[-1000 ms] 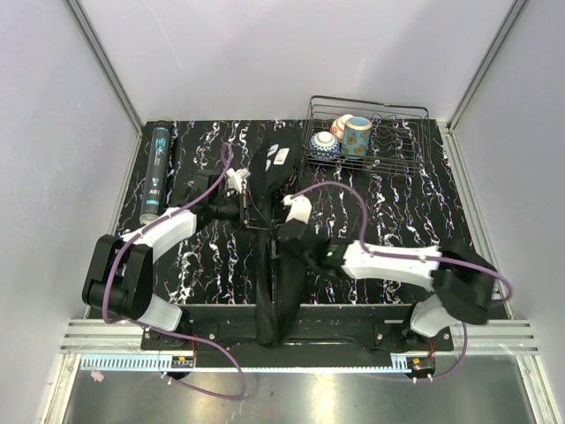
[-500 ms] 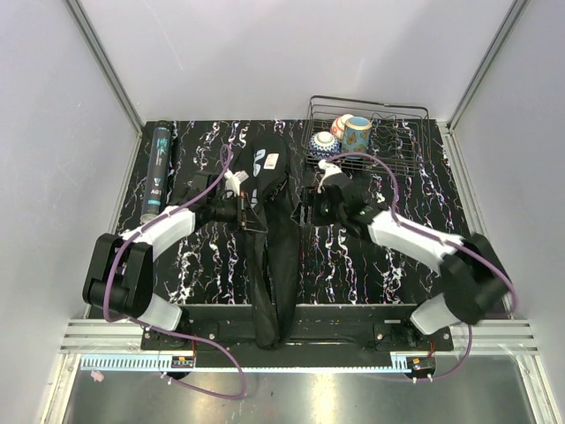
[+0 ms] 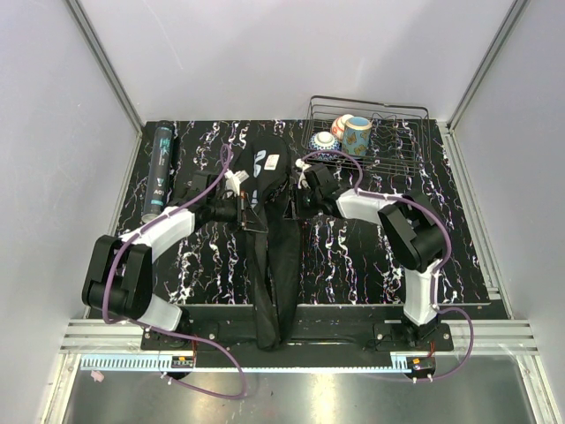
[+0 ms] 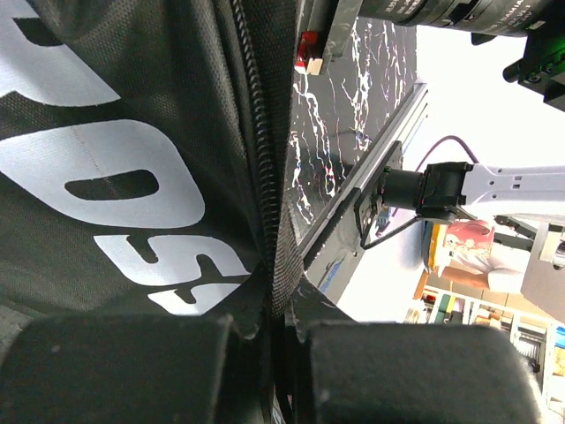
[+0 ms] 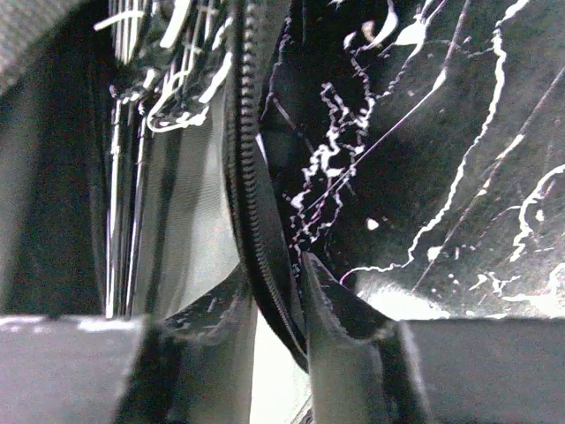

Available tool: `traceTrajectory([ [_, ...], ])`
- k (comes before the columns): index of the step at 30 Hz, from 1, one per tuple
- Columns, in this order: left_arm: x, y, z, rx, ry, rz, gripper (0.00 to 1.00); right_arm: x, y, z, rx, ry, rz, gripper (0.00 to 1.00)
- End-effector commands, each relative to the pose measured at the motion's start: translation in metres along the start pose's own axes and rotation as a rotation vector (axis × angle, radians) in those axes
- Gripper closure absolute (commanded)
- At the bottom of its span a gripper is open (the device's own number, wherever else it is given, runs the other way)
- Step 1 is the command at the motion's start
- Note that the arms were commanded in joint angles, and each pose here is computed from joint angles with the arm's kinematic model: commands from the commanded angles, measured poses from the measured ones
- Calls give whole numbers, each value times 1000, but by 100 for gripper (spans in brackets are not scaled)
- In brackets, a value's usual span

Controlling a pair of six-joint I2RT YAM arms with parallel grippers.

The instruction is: Pack up the badminton gear

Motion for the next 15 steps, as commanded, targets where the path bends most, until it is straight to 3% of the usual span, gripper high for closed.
traceTrajectory([
  [1,6,-25,-2,-110,-9,60,99,18,42,-27,-53,-98,-175,78],
  [3,7,-22,-7,-133,-32,4,91,35,57,-34,-97,-136,-219,96],
  [4,7,-20,-4,-144,-25,-20,86,53,72,-42,-117,-171,-254,99],
  [6,10,-20,-9,-172,-62,-63,76,64,87,-45,-134,-179,-261,100],
  [7,11,-21,-10,-185,-73,-72,66,74,95,-51,-154,-189,-262,100],
  [9,16,-26,-15,-216,-108,-87,57,81,110,-52,-173,-190,-276,100],
  [13,13,-42,-12,-286,-121,-91,12,94,134,-63,-253,-229,-288,100],
  [15,11,-48,-13,-322,-134,-110,5,96,138,-65,-304,-237,-275,100],
])
Point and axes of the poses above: each gripper's point midway between its finger pads, its own x axis back along the fingers, its own y axis along the line the jaws close on, z = x × y, the point moved 1 cm from there along x, back along the fingers, and after that the axes turned 3 degrees about x, right-handed, at the moved point
